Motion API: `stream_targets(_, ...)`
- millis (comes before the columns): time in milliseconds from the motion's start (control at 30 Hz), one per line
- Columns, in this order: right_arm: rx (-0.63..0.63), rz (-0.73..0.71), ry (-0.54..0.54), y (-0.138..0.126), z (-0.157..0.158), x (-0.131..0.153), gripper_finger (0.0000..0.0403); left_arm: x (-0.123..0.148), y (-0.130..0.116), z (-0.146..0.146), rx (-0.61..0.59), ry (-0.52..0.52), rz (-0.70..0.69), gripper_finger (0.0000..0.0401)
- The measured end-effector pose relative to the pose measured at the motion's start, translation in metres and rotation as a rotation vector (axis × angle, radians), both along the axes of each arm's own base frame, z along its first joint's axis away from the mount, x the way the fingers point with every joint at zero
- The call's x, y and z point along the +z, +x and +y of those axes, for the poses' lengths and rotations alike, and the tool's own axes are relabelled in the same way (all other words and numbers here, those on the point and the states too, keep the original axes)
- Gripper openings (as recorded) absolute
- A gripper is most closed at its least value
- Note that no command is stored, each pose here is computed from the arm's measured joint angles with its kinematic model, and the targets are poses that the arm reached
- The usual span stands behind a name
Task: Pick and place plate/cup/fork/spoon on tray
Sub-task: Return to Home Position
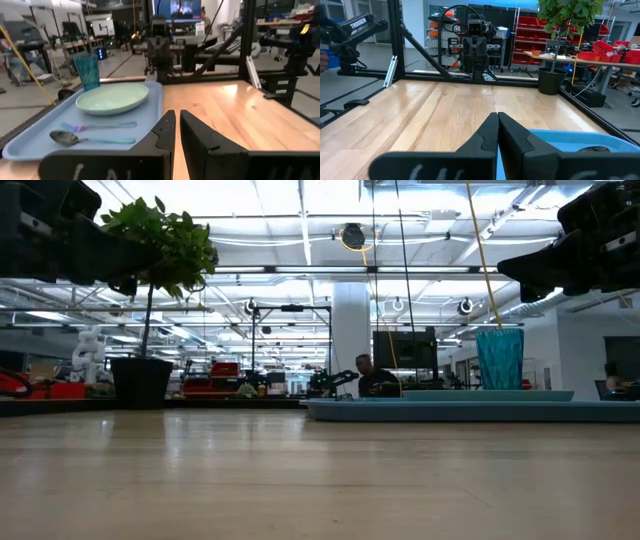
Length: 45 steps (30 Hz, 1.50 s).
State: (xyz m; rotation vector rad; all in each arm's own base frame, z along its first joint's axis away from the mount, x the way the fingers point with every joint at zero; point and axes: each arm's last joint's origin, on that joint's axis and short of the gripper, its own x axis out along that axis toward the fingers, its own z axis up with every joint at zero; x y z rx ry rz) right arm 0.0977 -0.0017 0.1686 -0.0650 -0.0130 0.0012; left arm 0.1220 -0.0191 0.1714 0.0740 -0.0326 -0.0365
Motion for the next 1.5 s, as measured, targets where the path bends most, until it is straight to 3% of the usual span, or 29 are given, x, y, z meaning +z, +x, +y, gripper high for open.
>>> stream_targets(767, 0.000, 0.000, 0.000, 0.000, 0.000, 0.000, 0.0000, 0.010, -0.023, 0.005, 0.012, 0.053, -0.122, 0.0030)
stream_targets(1500, 0.000, -0.001, 0.000, 0.000, 0.000, 0.000, 0.0000, 0.001, -0.025, 0.015, 0.110, 0.068, -0.034, 0.0030)
